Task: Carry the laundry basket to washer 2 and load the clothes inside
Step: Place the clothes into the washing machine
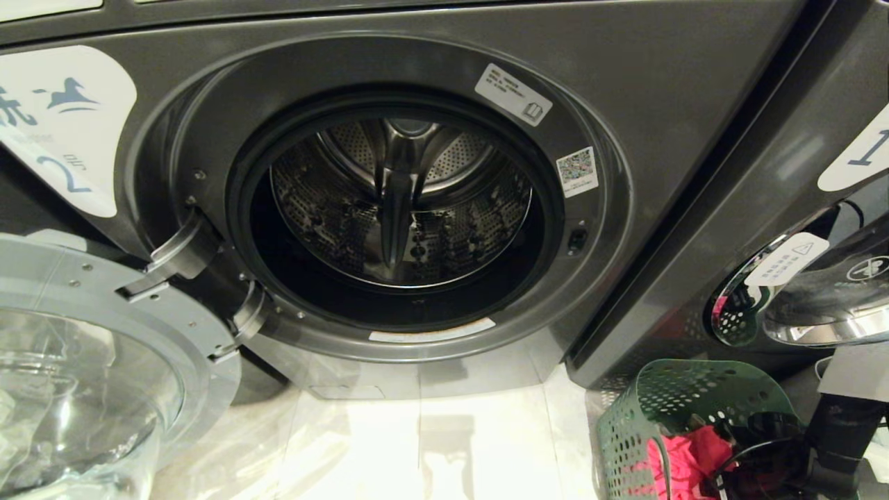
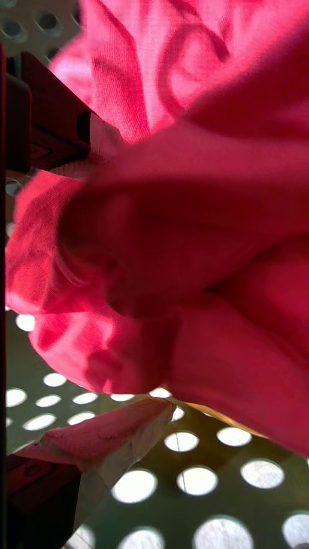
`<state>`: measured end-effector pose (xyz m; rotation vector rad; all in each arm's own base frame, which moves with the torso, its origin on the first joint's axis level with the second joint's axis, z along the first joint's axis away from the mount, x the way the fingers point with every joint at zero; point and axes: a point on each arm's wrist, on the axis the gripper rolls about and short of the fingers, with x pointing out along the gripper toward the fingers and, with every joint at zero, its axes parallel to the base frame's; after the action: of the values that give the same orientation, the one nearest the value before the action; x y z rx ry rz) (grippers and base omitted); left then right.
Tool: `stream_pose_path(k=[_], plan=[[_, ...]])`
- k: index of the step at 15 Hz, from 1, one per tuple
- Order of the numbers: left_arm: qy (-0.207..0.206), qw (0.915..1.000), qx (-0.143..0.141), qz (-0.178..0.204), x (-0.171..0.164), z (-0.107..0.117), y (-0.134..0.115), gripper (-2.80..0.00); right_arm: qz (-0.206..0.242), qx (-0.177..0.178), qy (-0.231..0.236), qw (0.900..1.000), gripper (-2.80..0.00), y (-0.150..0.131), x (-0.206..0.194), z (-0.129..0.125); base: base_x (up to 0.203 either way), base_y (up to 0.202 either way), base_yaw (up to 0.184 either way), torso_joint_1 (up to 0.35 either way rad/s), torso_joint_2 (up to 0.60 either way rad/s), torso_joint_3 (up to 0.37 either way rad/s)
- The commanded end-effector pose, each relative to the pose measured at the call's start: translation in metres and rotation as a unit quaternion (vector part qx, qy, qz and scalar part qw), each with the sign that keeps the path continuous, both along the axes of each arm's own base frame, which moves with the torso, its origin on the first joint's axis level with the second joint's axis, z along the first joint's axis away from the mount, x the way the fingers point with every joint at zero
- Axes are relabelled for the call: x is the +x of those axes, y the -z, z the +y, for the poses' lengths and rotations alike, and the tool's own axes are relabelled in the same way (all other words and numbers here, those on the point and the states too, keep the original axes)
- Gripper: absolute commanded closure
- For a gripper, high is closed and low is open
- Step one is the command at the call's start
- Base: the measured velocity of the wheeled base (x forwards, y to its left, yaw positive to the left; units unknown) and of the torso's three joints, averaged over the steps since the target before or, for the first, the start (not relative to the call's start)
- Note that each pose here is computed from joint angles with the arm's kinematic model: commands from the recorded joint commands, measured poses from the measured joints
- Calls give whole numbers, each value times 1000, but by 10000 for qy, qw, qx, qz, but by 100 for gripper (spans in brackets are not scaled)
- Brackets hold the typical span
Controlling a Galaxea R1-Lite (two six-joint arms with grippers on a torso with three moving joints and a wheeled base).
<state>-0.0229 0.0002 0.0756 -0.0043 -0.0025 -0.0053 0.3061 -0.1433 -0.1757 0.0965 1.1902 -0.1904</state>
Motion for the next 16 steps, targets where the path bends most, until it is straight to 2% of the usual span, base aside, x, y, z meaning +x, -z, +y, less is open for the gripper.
stream_pose_path(k=[1,4,8,11,16], plan=[[-4,10000,-2,5,0,0,0,0,8,-19,8,10000,-280,7,1,-2,0,0,0,0,0,0],[-4,10000,-2,5,0,0,0,0,104,4,31,9999,-280,31,3,-3,0,0,0,0,0,0],[-4,10000,-2,5,0,0,0,0,-90,177,-38,9998,-280,51,14,-7,0,0,0,0,0,0],[-4,10000,-2,5,0,0,0,0,-180,165,-65,9997,-280,67,21,-9,0,0,0,0,0,0],[-4,10000,-2,5,0,0,0,0,-345,714,-437,9959,-280,78,28,6,0,0,0,0,0,0]])
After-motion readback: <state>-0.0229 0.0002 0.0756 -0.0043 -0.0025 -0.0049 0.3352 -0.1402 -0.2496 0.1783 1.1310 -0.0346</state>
